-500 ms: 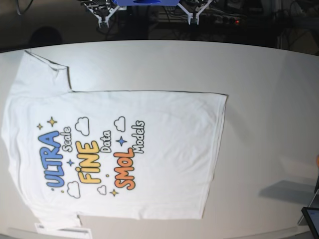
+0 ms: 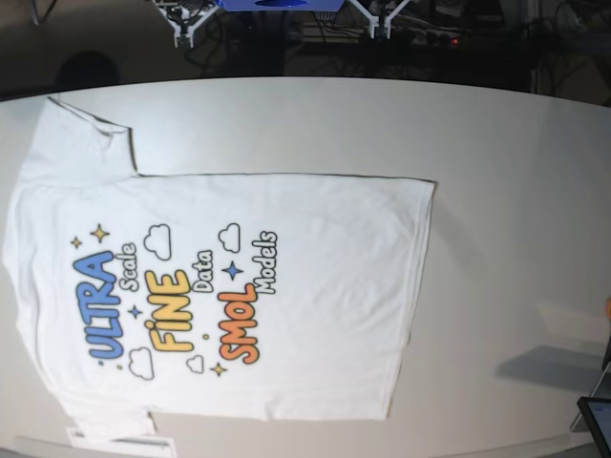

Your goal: Fold the T-shirt properly

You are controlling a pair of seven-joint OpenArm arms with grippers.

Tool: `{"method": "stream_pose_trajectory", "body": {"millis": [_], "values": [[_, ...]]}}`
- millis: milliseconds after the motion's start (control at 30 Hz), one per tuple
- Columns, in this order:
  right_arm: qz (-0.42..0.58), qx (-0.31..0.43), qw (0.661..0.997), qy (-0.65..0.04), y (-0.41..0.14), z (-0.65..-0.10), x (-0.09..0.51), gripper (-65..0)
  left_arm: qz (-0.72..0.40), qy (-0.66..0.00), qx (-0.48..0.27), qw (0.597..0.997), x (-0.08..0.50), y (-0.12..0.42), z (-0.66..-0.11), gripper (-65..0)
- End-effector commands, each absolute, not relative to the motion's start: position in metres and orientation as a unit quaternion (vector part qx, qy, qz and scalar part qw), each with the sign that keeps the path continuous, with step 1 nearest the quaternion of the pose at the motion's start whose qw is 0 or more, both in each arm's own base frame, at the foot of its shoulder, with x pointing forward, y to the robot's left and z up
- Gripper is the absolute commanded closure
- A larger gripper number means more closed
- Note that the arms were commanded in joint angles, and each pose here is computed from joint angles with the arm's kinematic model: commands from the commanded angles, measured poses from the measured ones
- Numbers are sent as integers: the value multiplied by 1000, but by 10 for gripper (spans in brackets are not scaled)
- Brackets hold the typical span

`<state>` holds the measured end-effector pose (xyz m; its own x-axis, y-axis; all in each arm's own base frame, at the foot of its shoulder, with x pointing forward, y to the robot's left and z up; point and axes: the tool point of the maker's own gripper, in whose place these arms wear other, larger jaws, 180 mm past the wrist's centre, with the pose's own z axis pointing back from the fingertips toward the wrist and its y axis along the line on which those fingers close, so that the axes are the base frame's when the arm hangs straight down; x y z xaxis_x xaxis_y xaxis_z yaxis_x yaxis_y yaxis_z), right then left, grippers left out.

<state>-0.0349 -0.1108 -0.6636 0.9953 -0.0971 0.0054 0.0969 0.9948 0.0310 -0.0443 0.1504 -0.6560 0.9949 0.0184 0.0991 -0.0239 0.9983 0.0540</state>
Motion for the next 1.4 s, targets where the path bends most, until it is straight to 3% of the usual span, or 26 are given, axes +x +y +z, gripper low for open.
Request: {"method": "stream_pose_trajectory", "body": {"millis": [0,67,667,900,1067,1233,1367], "values": [[-52,16,998,-9,-112,-664,-32,-38,10,-48,26,998,-48,148,-656,0],[-52,15,999,-3,-113,-663,-41,0,10,-44,27,999,-56,148,-655,0],[-40,-11,995,-91,-144,-608,-56,0,-32,-130,79,988,-79,205,-595,0],[-112,-89,985,-93,-217,-569,-67,0,-38,-165,93,981,-85,220,-555,0],[-107,-80,982,-130,-237,-543,-58,0,69,-225,144,961,-61,274,-518,0],[-105,-100,976,-161,-260,-520,-46,0,52,-282,152,946,-29,287,-480,0],[-102,-131,968,-190,-282,-495,-36,0,26,-327,115,937,-3,270,-452,0]]}}
